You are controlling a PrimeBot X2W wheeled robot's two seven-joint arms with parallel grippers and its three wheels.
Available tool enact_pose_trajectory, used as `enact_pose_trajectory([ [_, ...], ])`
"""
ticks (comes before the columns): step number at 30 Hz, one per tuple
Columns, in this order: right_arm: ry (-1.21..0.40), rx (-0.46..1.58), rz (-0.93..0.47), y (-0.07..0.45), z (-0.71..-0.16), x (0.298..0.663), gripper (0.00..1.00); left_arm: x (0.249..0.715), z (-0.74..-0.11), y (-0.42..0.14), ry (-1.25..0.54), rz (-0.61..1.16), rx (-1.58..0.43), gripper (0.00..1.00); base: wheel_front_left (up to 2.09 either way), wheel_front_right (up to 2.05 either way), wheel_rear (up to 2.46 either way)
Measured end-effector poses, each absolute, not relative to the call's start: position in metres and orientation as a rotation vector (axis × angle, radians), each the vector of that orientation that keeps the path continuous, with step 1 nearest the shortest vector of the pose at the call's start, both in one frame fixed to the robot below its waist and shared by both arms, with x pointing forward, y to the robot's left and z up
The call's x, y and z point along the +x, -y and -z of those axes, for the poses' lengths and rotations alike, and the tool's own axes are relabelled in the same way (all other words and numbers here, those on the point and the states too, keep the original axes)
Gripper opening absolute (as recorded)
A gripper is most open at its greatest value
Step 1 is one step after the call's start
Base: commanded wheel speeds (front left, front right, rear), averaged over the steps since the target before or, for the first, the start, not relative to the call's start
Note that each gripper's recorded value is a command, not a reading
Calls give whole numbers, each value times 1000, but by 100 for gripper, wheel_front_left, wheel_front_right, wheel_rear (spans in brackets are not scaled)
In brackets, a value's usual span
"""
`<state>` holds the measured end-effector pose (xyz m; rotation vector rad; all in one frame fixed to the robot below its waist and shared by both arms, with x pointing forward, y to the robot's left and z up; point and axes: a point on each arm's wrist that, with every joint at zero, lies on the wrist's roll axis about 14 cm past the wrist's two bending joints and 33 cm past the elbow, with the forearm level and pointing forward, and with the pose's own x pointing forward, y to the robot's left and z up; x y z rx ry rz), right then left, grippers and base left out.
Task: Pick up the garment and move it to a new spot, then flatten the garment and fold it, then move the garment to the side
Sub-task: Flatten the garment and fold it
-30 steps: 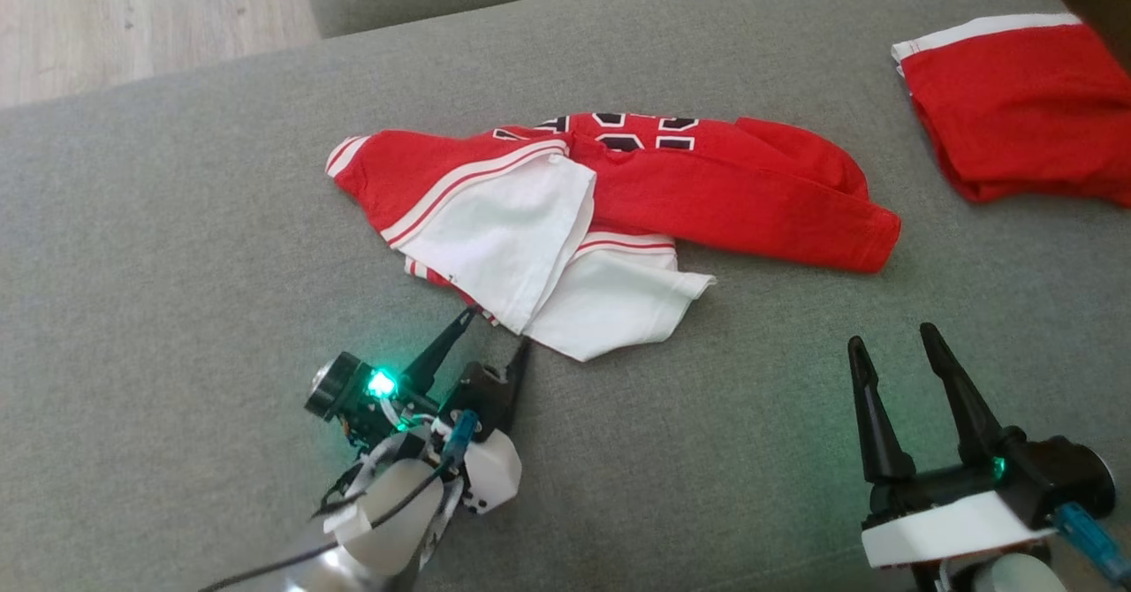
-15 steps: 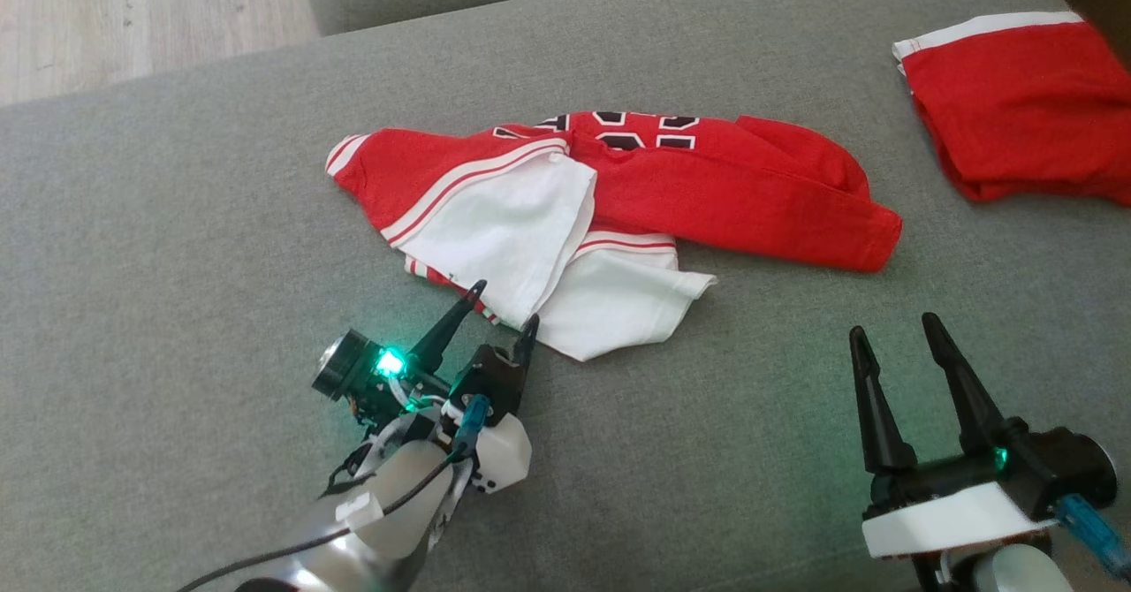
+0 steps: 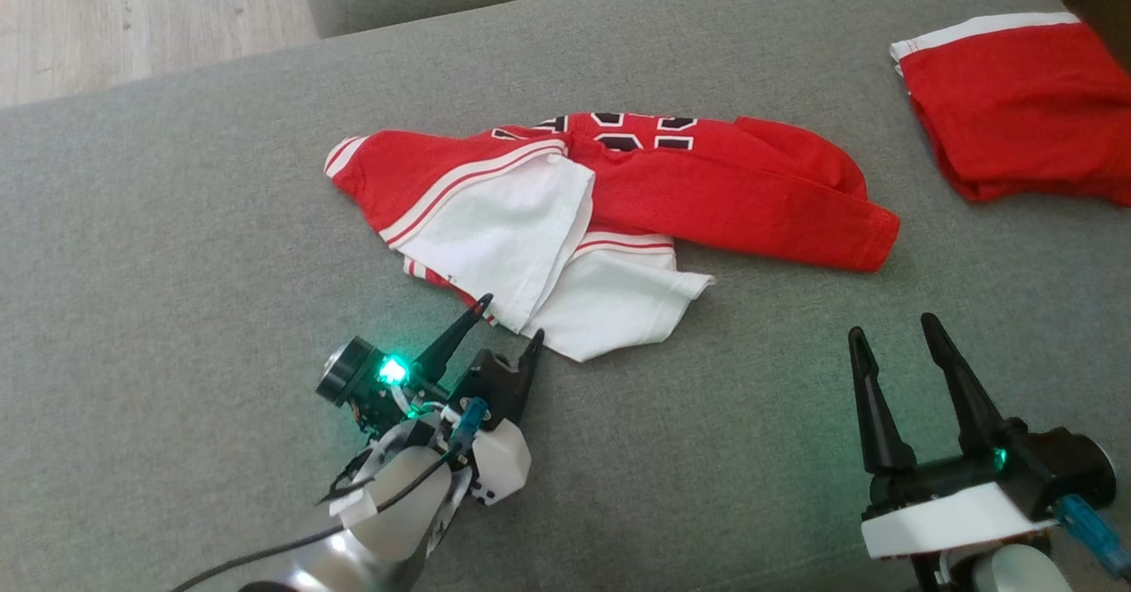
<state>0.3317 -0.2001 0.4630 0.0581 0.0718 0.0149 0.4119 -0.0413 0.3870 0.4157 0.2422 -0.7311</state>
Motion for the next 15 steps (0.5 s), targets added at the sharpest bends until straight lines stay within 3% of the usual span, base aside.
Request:
enact_pose_trajectory([
  [4,-74,57,-10,202,-463,331,100,411,-381,39,-266,725,413,99,0,0,0],
  [5,-74,57,-9,202,-462,331,100,411,-381,39,-269,721,409,91,0,0,0],
  [8,-75,57,-8,202,-462,330,100,410,-380,38,-274,721,408,44,0,0,0],
  [11,-72,57,-8,202,-463,330,100,410,-380,38,-278,719,404,24,0,0,0],
  [13,-69,58,-10,202,-464,330,100,409,-380,38,-279,719,405,4,0,0,0],
  [15,-65,58,-12,201,-465,330,100,409,-382,38,-277,719,406,0,0,0,0],
])
